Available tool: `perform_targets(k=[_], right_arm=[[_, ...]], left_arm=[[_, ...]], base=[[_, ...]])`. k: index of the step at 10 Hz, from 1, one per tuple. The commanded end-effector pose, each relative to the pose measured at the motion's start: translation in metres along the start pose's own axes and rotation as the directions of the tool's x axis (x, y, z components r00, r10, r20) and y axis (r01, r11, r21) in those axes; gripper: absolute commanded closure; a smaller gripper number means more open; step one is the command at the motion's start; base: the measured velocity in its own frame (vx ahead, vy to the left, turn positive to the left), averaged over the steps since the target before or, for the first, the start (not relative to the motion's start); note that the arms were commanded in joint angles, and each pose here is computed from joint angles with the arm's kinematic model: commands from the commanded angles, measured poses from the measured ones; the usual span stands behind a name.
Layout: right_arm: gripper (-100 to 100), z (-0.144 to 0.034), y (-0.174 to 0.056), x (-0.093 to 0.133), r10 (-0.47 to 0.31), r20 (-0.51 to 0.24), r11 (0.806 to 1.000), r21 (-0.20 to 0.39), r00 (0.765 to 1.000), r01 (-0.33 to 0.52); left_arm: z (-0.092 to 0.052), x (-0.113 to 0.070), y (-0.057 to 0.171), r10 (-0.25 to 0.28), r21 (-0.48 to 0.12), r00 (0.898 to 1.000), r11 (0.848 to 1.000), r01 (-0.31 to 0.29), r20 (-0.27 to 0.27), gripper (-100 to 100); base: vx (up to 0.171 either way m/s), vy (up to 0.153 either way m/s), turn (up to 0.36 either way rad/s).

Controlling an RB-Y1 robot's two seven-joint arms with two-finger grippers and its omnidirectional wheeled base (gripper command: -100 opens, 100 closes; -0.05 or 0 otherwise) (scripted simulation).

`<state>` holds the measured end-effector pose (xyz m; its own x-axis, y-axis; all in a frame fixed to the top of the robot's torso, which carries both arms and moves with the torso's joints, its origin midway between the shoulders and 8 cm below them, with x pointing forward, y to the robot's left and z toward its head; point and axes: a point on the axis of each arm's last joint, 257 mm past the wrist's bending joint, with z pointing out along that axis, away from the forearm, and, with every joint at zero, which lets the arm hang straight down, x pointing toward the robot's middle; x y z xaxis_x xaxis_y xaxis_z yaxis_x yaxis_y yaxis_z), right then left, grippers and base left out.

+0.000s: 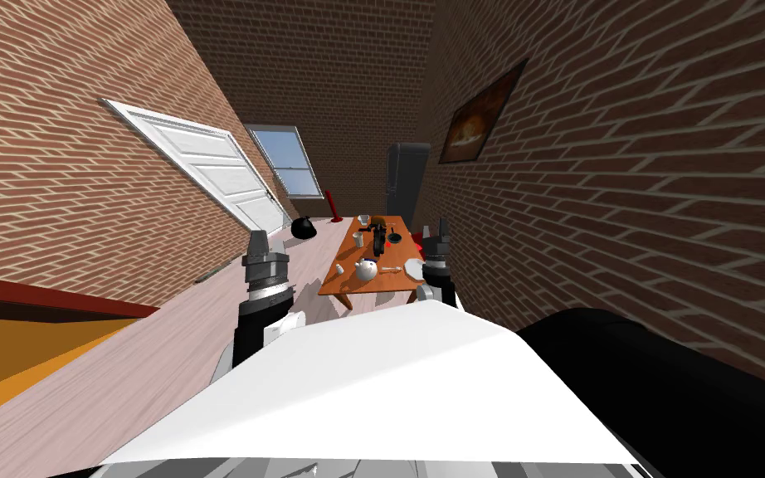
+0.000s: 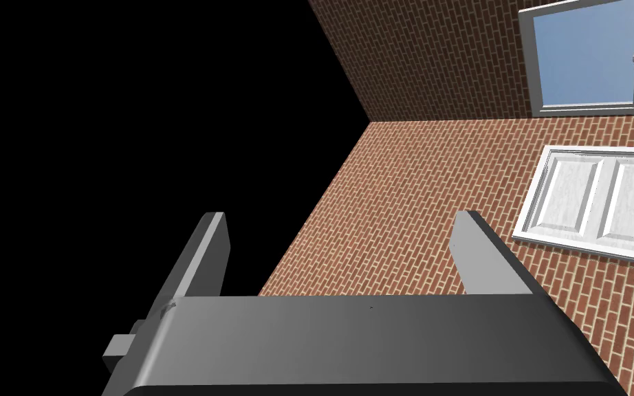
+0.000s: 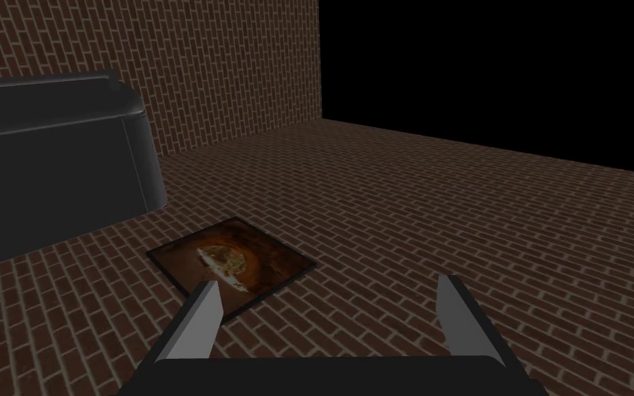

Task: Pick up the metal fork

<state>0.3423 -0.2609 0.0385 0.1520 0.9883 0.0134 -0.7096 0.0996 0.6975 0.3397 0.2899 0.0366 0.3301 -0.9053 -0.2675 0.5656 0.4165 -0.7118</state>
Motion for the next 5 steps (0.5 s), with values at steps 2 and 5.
perform_targets(k=[2, 5], right_arm=[[-100, -0.004, -0.013, 0.016, -0.013, -0.084, 1.000, 0.023, 0.996, 0.015], [-100, -0.011, -0.032, 0.034, -0.026, -0.179, 0.998, 0.055, 0.984, 0.036]], left_arm=[[0.000, 0.000, 0.000, 0.000, 0.000, 1.000, 1.000, 0.000, 0.000, 0], [0.000, 0.000, 0.000, 0.000, 0.000, 1.000, 1.000, 0.000, 0.000, 0]], base=[[-0.108, 0.035, 0.041], [-0.113, 0.042, 0.051]])
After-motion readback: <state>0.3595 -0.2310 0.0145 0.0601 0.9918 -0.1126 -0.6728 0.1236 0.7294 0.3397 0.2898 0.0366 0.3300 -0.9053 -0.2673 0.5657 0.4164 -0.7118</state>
